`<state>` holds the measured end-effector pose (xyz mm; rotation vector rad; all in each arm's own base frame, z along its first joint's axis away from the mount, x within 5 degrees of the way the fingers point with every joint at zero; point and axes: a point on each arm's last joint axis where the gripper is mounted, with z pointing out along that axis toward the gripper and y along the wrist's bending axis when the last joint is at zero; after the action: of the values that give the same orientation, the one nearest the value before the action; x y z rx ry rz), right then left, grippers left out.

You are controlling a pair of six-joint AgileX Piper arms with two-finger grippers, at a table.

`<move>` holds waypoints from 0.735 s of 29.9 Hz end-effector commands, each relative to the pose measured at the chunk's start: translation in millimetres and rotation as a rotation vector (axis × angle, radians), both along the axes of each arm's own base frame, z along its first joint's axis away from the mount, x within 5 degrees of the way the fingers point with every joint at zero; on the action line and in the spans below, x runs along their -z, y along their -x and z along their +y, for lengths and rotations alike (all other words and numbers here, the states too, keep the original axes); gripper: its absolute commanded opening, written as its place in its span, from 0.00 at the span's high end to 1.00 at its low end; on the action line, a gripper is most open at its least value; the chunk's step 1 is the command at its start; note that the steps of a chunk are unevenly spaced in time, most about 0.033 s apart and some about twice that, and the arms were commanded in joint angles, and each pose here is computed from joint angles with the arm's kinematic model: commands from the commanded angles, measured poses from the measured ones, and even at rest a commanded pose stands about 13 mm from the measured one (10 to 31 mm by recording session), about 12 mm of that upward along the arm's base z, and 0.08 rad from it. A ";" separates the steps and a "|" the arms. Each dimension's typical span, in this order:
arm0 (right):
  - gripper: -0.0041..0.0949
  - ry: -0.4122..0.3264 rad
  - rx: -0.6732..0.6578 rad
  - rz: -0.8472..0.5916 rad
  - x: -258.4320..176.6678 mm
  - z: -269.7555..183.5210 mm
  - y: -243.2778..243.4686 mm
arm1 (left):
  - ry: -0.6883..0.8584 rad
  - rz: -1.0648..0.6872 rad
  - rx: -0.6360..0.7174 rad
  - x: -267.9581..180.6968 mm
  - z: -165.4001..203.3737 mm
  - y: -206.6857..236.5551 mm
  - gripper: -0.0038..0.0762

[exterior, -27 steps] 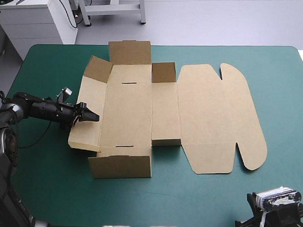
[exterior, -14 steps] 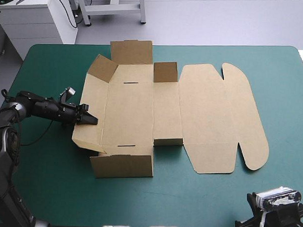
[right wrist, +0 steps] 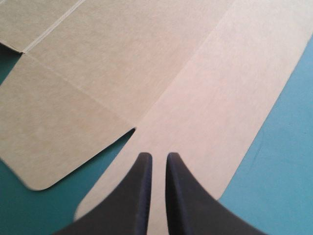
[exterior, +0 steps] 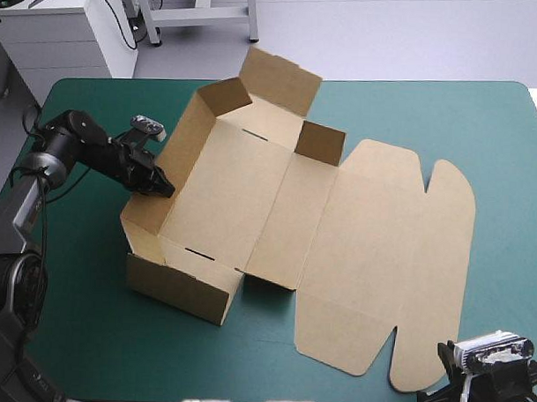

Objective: Fold the box

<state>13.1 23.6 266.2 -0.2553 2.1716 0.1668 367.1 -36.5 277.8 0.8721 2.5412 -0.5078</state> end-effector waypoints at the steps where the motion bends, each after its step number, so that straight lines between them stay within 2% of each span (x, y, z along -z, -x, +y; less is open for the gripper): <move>1: 0.87 -0.012 0.004 -0.065 -10.5 0.1 -3.6 | -0.074 -0.303 0.125 -64.1 -26.1 11.5 0.96; 6: 0.87 -0.012 0.004 -0.065 -10.5 0.1 -3.6 | -0.175 -0.605 0.238 -102.2 -58.6 20.5 0.96; 11: 0.87 -0.012 0.004 -0.065 -10.5 0.1 -3.6 | -0.291 -0.805 0.332 -123.0 -90.2 29.6 0.96; 15: 0.87 -0.012 0.004 -0.065 -10.5 0.1 -3.6 | -0.362 -0.911 0.411 -128.5 -114.2 35.8 0.96; 22: 0.87 -0.012 0.004 -0.065 -10.5 0.1 -3.6 | -0.411 -0.988 0.578 -129.0 -157.9 58.7 0.96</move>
<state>13.1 23.6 266.2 -0.2553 2.1716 0.1668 325.9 -181.7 371.0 1.5854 1.6463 0.2302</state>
